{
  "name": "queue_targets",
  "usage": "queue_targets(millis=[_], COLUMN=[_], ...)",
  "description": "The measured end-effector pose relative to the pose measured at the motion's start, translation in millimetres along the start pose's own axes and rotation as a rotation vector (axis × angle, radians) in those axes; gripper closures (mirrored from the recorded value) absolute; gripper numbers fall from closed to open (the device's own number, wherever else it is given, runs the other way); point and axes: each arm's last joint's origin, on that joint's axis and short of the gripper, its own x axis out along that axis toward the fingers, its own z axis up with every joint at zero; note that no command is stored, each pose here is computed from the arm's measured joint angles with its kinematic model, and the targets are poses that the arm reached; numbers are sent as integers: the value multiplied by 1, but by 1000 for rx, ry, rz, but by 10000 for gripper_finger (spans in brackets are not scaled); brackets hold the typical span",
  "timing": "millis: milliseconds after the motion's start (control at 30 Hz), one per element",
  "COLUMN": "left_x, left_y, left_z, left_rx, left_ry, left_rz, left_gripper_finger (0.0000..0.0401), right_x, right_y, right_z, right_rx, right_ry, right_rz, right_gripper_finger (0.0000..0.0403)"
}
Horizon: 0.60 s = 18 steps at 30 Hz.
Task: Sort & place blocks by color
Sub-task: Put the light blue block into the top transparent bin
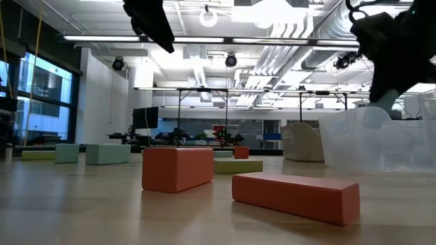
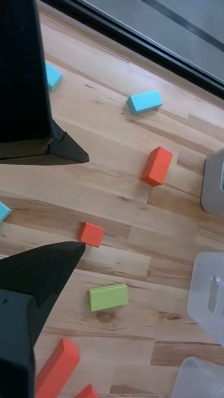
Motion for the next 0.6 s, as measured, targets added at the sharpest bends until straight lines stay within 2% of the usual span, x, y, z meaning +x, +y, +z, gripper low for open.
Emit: queue_targets(millis=[200,600], left_x=[0,0], left_y=[0,0], left_z=[0,0], left_rx=[0,0], left_ry=[0,0], left_rz=[0,0], left_gripper_finger=[263,264], right_x=[19,27], right_y=[-1,-5], right_z=[-7,0], right_rx=[54,106], right_ry=[1,27], right_rz=[125,72], right_gripper_finger=[365,365])
